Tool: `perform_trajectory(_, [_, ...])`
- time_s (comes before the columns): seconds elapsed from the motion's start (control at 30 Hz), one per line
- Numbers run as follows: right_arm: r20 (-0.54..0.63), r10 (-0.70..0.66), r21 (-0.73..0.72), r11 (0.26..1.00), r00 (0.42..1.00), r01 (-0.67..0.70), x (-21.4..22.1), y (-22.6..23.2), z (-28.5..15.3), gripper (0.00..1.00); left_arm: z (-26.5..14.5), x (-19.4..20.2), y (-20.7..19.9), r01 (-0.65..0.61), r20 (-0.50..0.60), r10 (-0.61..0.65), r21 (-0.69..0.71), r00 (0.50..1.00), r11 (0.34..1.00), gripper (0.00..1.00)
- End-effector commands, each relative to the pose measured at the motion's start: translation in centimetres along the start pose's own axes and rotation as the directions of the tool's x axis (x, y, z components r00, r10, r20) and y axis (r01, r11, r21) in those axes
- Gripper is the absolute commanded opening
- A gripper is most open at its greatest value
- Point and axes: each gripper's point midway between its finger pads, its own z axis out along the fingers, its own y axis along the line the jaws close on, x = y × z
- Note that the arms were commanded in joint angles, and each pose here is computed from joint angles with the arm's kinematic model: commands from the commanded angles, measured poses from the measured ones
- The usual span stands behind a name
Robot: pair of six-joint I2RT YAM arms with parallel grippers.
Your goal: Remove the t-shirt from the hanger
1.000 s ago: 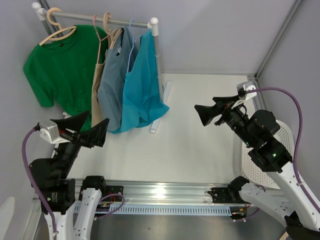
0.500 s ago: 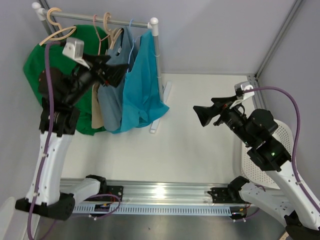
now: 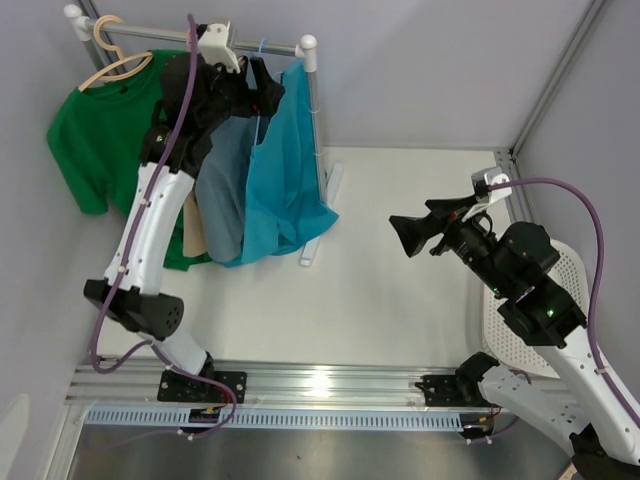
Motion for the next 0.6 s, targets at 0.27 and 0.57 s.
perform_trajectory(0.27, [-0.001, 0.002, 0.034, 0.999, 1.000, -0.002, 0.6, -0.7, -0.5, 0.99, 3.2, 1.2, 2.3, -0.040, -0.057, 0.033, -0.139, 0.998, 0.990, 0.88])
perform_trajectory(0.57, [0.004, 0.001, 0.048, 0.999, 1.000, -0.001, 0.5, -1.0, -1.2, 0.99, 4.6, 1.1, 1.8, -0.032, -0.032, 0.029, -0.101, 0.999, 0.994, 0.03])
